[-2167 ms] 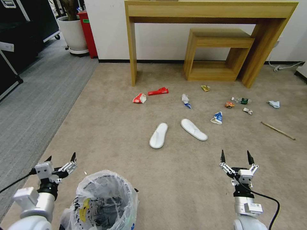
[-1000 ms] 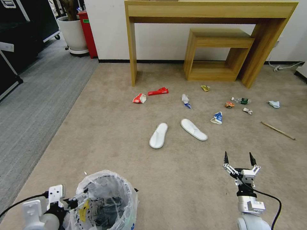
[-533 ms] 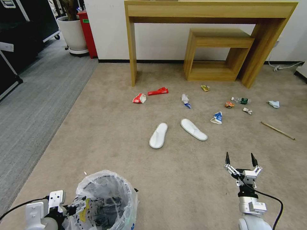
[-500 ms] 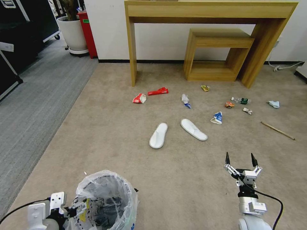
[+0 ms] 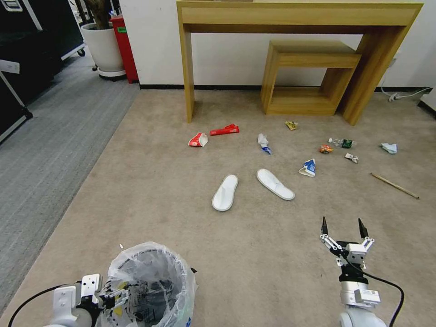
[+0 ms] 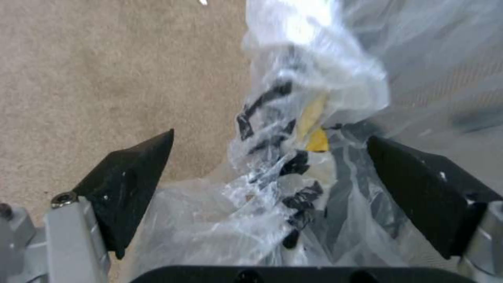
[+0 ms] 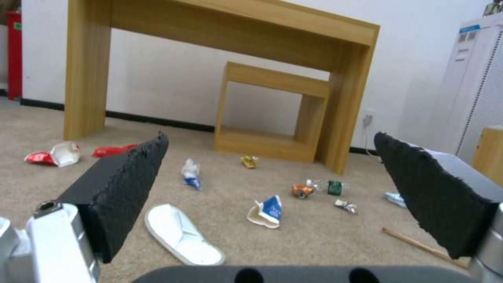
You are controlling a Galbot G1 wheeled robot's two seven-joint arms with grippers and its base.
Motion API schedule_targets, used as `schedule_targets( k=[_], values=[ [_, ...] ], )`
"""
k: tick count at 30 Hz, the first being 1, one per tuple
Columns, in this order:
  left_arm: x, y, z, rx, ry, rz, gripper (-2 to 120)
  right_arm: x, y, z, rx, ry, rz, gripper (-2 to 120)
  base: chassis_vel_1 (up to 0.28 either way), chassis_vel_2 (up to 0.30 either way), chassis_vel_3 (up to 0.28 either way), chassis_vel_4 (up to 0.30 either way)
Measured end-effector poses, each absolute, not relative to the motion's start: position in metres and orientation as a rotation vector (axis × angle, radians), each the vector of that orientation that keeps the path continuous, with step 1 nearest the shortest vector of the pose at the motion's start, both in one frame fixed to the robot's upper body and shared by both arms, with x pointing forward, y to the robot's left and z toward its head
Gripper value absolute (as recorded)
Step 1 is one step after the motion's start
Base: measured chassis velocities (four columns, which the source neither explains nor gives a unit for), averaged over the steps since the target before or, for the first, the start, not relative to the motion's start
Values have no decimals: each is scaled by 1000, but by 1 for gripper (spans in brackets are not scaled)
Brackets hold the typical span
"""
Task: Pick up the trash bin and place the garbage on the floor into it.
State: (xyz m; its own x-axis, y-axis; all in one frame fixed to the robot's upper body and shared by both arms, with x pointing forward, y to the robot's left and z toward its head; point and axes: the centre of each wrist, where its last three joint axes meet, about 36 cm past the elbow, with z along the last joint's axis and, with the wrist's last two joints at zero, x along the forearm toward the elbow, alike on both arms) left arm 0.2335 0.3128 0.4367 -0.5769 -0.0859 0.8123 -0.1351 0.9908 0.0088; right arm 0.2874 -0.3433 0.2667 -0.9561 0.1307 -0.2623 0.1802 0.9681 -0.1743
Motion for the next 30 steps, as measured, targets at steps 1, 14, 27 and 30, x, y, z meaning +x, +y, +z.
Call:
schedule_targets(
  k=[1, 14, 27, 30],
  values=[
    [234, 313, 434, 153, -2183, 65, 98, 287, -343, 266, 230, 2868, -288, 100, 0, 0, 0, 0],
    [235, 308, 425, 134, -2169, 56, 91, 286, -343, 273, 238, 2852, -297, 100, 0, 0, 0, 0],
    [229, 305, 424, 162, -2130, 70, 91, 281, -346, 274, 251, 2854, -309, 100, 0, 0, 0, 0],
    [227, 303, 421, 158, -2122, 81, 91, 281, -346, 273, 252, 2854, -308, 100, 0, 0, 0, 0]
  ],
)
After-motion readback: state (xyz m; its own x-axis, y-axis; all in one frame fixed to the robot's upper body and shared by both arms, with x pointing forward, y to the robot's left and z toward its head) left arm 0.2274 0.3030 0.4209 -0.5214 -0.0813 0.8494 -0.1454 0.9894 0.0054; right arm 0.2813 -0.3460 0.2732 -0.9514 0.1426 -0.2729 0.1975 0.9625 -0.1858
